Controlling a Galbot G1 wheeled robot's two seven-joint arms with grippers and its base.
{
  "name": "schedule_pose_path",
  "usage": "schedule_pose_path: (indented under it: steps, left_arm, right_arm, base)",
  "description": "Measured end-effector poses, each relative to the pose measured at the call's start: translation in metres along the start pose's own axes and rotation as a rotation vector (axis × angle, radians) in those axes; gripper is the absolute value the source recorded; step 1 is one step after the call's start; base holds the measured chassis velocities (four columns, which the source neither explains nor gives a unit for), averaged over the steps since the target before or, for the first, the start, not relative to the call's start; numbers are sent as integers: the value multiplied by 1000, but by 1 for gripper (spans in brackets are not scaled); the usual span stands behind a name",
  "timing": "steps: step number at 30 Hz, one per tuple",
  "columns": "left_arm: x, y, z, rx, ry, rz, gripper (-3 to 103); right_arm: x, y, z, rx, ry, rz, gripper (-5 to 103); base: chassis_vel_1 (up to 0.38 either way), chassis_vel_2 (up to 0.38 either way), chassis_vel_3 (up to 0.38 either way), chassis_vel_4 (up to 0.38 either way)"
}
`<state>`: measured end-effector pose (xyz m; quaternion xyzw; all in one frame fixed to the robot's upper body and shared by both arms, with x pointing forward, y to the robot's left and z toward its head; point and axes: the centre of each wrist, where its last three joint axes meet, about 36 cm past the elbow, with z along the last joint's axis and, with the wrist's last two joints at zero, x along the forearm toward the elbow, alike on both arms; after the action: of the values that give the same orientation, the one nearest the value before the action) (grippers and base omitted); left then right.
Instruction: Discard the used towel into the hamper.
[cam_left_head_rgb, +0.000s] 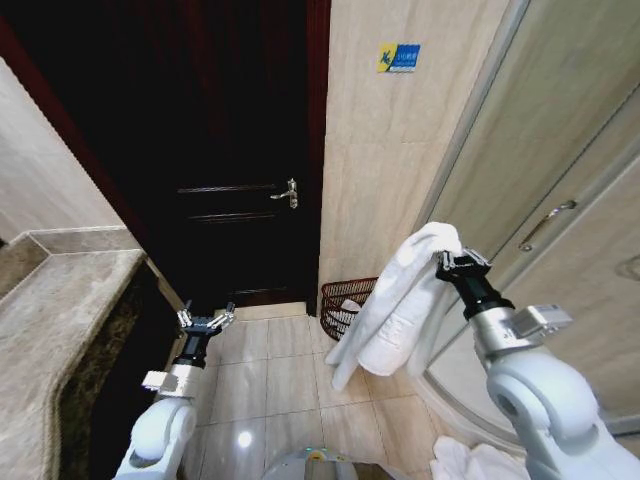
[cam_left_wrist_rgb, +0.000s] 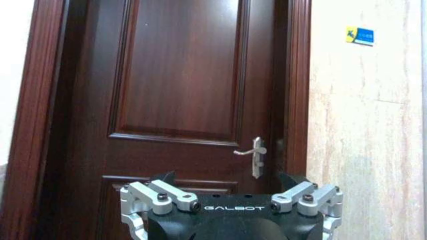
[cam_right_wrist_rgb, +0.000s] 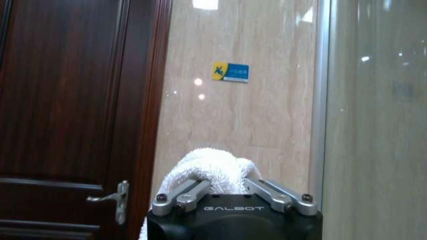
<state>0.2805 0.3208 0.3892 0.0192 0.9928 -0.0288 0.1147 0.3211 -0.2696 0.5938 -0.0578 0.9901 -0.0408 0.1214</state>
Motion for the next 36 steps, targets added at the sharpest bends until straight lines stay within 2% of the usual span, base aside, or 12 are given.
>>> schedule_pose_path:
  steps: [9,20,27,34,36]
  left_arm:
    - [-4,6,3,-10,21,-12,100]
    - [-6,-1,0,-13,26,-13,100]
    - [-2,-3,2,-23,37,-17,100]
    - [2,-6,7,-33,59,-7,100]
    - [2,-6,7,-33,61,-7,100]
  right_arm:
    - [-38,-19,-4,11,-53,6,4]
    - [-79,-42,-23,-13,-87,13,4]
    - [-114,-72,-44,-4,-135,51,4]
    - [-160,-107,-86,27,-194,70,4]
    - [-165,-109,-92,30,-199,70,4]
  base:
    - [0,0,0,0]
    - [0,0,0,0]
    - [0,0,0,0]
    - [0,0,0,0]
    - [0,0,0,0]
